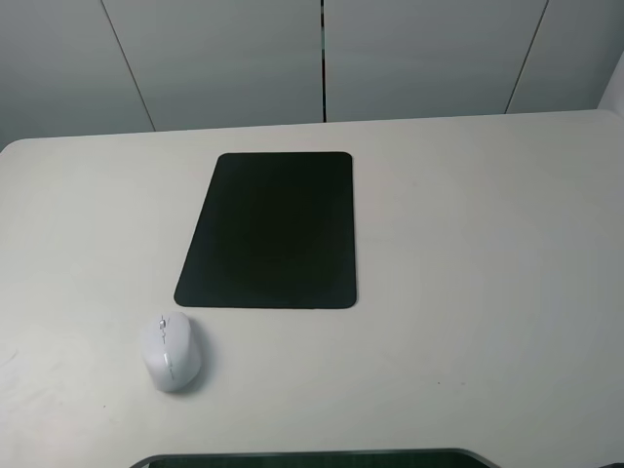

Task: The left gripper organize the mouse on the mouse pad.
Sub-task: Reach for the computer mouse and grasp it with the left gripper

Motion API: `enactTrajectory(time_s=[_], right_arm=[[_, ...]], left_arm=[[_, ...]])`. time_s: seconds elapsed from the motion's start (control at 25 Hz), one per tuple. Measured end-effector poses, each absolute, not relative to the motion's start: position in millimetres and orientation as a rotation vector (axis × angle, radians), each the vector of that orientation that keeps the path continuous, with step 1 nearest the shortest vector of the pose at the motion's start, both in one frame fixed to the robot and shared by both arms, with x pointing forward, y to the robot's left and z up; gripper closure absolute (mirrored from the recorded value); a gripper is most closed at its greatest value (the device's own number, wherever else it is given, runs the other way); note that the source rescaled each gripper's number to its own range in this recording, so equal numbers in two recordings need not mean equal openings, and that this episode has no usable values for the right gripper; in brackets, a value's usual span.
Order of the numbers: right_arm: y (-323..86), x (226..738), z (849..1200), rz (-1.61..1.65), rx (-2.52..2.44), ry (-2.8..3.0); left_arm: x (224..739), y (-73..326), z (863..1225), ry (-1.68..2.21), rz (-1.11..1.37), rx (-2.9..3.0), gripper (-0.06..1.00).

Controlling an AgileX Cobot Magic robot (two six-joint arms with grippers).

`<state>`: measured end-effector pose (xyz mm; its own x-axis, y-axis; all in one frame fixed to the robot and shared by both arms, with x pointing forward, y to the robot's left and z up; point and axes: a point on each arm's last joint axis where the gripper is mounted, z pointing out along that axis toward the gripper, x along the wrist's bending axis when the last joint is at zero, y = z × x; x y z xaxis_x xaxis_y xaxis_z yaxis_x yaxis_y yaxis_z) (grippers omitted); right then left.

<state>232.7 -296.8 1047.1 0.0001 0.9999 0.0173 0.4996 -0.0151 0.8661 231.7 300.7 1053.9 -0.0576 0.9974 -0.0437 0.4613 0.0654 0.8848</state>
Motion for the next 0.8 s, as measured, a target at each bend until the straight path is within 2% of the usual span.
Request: enactTrajectory(time_s=[0.8], right_arm=[[-296.8,232.7,1047.2,0.931,1.594,1.578]], left_arm=[[231.7,301.1,1053.9,1.616,0.941,1.491,-0.06]])
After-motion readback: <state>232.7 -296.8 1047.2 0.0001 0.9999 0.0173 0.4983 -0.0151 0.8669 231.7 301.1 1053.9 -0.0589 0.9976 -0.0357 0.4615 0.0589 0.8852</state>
